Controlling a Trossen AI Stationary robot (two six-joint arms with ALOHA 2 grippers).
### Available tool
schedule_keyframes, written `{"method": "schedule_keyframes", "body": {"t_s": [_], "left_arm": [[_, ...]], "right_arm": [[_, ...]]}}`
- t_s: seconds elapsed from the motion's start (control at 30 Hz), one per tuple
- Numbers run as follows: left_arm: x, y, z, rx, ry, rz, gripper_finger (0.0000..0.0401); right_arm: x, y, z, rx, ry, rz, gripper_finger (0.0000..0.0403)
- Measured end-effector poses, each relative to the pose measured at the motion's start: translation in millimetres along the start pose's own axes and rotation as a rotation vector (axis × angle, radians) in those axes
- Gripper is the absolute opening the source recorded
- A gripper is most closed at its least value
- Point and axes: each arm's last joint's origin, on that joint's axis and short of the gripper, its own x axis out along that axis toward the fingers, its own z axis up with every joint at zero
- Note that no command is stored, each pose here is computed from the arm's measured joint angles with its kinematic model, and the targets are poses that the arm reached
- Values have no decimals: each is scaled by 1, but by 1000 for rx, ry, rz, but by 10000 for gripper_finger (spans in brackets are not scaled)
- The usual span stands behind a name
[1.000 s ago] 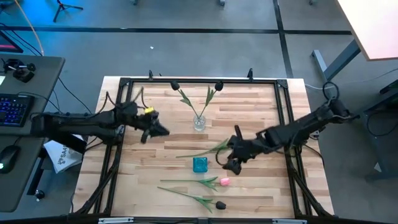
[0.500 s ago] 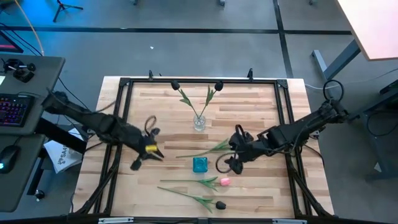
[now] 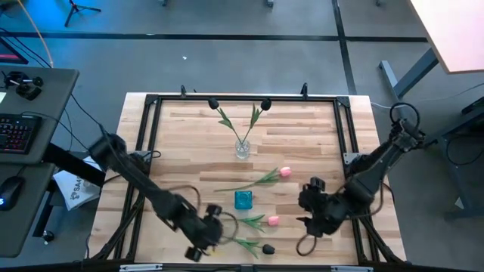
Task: Sort flowers into vase by color
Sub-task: Put the black flower into the transparent vase
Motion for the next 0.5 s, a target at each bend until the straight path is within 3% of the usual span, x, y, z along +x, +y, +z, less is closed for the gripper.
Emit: {"method": "schedule_keyframes", "body": {"t_s": [0.23, 0.5], "left_arm": [[48, -5, 22, 62, 71, 109, 158], [82, 12, 18, 67, 133, 131, 158]], "right_arm": [[-5, 8, -10, 25, -41, -6, 318], [-8, 11, -14, 51, -98, -29, 318]]}}
